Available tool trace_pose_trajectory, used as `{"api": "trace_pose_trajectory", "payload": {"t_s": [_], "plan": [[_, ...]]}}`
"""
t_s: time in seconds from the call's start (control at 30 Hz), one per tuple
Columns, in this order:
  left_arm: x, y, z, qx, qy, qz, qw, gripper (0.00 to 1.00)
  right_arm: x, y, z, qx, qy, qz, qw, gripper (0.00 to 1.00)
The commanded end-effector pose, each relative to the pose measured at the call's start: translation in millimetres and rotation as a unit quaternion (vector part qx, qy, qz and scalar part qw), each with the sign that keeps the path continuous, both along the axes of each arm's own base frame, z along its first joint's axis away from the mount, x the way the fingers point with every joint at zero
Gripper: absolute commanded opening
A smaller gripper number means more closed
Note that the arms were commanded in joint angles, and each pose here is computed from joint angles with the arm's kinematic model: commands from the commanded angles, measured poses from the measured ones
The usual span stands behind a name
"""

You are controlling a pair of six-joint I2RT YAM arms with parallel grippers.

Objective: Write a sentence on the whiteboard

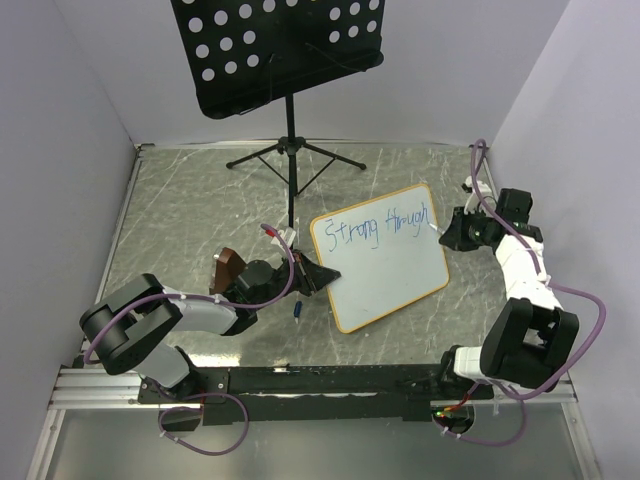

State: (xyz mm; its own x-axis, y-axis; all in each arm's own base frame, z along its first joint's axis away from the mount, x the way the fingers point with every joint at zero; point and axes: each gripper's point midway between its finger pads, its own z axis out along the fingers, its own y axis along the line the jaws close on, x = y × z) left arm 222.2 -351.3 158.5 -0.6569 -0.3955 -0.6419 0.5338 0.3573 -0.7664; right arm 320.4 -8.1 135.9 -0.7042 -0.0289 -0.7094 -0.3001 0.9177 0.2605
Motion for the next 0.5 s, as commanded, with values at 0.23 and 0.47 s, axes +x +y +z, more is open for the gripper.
{"api": "trace_pose_trajectory", "payload": {"t_s": [0.23, 0.47], "plan": [[-0.9, -4.8, 36.6, -0.031, -0.070, -0.016, 0.997, 0.01, 1.9, 3.7, 66.5, 0.006, -0.071, 0.016, 0.997, 0.00], [-0.1, -3.9, 38.0, -0.031, -0.069, -0.012, 0.997, 0.01, -40.4, 51.2, 85.4, 0.052, -0.098, 0.112, 0.988, 0.00]]}}
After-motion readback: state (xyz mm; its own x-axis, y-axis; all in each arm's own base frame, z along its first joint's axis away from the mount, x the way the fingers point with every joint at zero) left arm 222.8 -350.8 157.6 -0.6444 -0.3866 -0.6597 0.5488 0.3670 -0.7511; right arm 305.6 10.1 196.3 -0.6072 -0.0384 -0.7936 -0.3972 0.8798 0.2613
